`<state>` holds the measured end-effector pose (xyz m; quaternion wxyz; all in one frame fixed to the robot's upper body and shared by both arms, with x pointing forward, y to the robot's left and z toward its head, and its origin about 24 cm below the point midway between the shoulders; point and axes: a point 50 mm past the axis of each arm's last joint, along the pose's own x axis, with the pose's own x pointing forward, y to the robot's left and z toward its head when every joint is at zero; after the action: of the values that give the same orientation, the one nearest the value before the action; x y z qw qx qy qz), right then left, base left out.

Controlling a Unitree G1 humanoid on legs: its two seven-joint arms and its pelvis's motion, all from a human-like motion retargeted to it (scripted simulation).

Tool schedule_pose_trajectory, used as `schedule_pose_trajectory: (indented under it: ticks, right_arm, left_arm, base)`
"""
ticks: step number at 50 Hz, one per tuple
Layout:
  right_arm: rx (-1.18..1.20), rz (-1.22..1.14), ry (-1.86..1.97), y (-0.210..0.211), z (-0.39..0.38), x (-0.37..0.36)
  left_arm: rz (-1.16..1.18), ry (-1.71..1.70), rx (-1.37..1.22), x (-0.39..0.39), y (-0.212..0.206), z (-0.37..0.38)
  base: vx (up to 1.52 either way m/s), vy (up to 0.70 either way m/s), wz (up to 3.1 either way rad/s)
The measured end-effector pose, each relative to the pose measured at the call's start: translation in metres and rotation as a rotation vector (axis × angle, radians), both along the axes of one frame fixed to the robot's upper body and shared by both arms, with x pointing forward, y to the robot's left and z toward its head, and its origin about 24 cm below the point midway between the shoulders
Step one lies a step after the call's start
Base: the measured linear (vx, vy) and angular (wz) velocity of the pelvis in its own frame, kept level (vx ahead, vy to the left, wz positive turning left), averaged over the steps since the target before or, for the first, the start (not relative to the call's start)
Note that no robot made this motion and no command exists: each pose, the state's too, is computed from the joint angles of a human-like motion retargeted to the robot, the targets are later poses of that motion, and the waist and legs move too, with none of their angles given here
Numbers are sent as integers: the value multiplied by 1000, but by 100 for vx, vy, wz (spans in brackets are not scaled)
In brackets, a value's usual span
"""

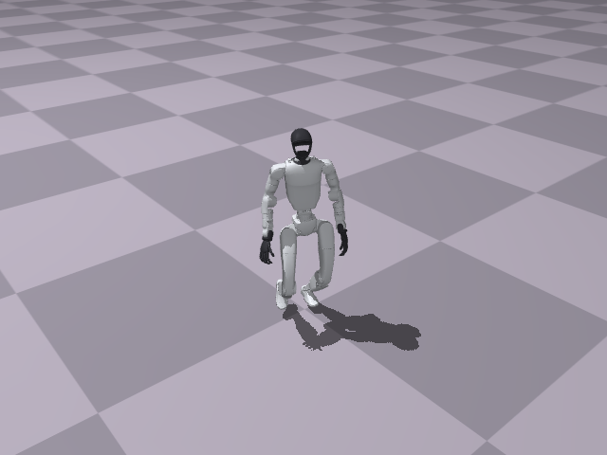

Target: Run

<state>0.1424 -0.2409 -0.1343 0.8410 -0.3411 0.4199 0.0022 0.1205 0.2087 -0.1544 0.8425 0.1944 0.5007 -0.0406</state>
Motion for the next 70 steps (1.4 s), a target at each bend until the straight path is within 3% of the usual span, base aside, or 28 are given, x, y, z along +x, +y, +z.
schedule_pose_trajectory:
  ticks: [10, 15, 24, 30, 35, 48, 55, 63, 70]
  right_arm:
    - [34, 148, -142, 22, 14, 18]
    - [-95, 242, -220, 19, 28, 50]
    - [-36, 114, 175, 8, -18, -53]
    - [-39, 28, 218, -5, -20, -77]
    - [-65, -6, 78, 5, -13, -42]
    - [76, 192, -385, 37, 48, 49]
    - [-78, 327, -474, 32, 71, 83]
    - [-77, 277, 135, 12, -13, -37]
    - [-117, 202, 255, -20, -15, -77]
  left_arm:
    - [-128, 94, -5, -36, -4, -8]
    - [-193, 98, 55, -27, -6, -8]
    - [-140, 56, 1, -27, -19, -9]
    - [-225, -63, 121, 12, -3, 6]
    - [-175, -215, 210, 54, 2, 24]
    - [-87, -81, -81, -19, -10, 8]
    - [-109, 70, -11, -45, -4, -6]
    - [-58, 52, -10, -45, -10, -9]
    - [-125, -158, 49, 10, 1, 13]
  base:
    - [3, -11, -23]
    - [-3, -3, -25]
    - [4, 14, -47]
    - [1, 9, 12]
    - [6, 0, 12]
    - [3, -8, -34]
    - [-12, -1, -9]
    - [-6, 13, -34]
    - [-7, 10, -26]
